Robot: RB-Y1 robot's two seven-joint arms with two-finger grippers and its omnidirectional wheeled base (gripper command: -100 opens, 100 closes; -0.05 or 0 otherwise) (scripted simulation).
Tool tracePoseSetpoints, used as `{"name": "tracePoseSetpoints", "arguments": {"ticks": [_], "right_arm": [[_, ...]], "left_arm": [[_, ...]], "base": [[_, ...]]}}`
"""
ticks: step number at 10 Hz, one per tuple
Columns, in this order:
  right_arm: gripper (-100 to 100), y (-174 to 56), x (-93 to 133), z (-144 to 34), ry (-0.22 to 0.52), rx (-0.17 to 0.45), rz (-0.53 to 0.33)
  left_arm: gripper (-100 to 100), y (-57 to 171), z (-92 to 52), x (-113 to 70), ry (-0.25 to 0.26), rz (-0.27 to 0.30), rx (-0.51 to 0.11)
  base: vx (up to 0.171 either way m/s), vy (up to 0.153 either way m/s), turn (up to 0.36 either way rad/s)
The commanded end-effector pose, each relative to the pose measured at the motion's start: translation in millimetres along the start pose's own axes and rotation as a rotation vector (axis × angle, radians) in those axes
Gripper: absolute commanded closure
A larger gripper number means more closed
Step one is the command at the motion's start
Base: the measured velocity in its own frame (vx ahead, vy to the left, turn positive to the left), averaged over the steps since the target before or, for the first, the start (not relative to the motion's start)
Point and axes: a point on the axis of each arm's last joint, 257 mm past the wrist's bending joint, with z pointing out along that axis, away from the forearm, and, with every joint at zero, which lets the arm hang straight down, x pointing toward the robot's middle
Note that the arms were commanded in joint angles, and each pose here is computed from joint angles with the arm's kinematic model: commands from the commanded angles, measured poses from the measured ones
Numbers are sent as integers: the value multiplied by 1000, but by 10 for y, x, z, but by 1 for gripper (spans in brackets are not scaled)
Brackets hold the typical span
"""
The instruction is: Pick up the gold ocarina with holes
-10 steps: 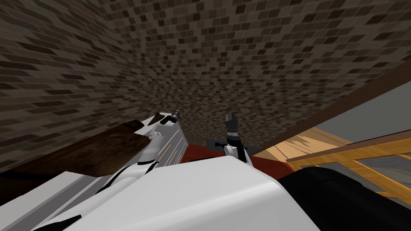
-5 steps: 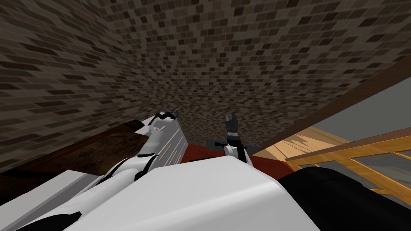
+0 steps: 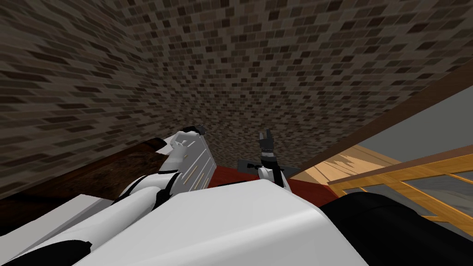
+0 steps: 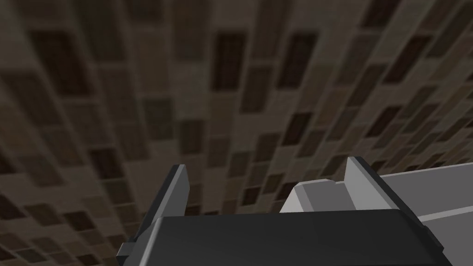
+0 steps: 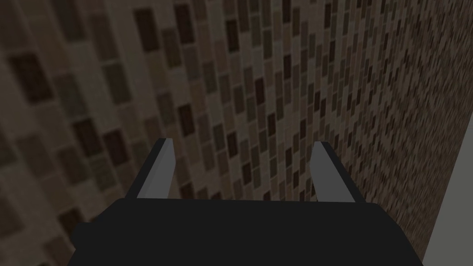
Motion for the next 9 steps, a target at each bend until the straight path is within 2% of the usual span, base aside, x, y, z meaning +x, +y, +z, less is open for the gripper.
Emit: {"name": "tracePoseSetpoints", "arguments": {"ticks": [1, 3, 4, 6, 7, 8, 9], "right_arm": [[0, 0, 0, 0, 0, 0, 0], [0, 0, 0, 0, 0, 0, 0], [0, 0, 0, 0, 0, 0, 0], [0, 0, 0, 0, 0, 0, 0], [0, 0, 0, 0, 0, 0, 0], [0, 0, 0, 0, 0, 0, 0], [0, 0, 0, 0, 0, 0, 0]], "left_arm": [[-100, -81, 50, -146, -34, -34, -35], [-100, -33, 82, -170, -48, -39, -69], [-100, -137, 95, -299, -77, -76, -94], [-100, -78, 123, -330, -92, -82, -127], [-100, -187, 122, -452, -120, -124, -151], [-100, -133, 135, -476, -133, -129, -180], [-100, -261, 117, -582, -155, -172, -190]], "base": [[-10, 10, -4], [-4, 9, -1], [-5, 13, 3], [-1, 11, 0], [-1, 15, 11], [2, 19, 6], [5, 26, 12]]}}
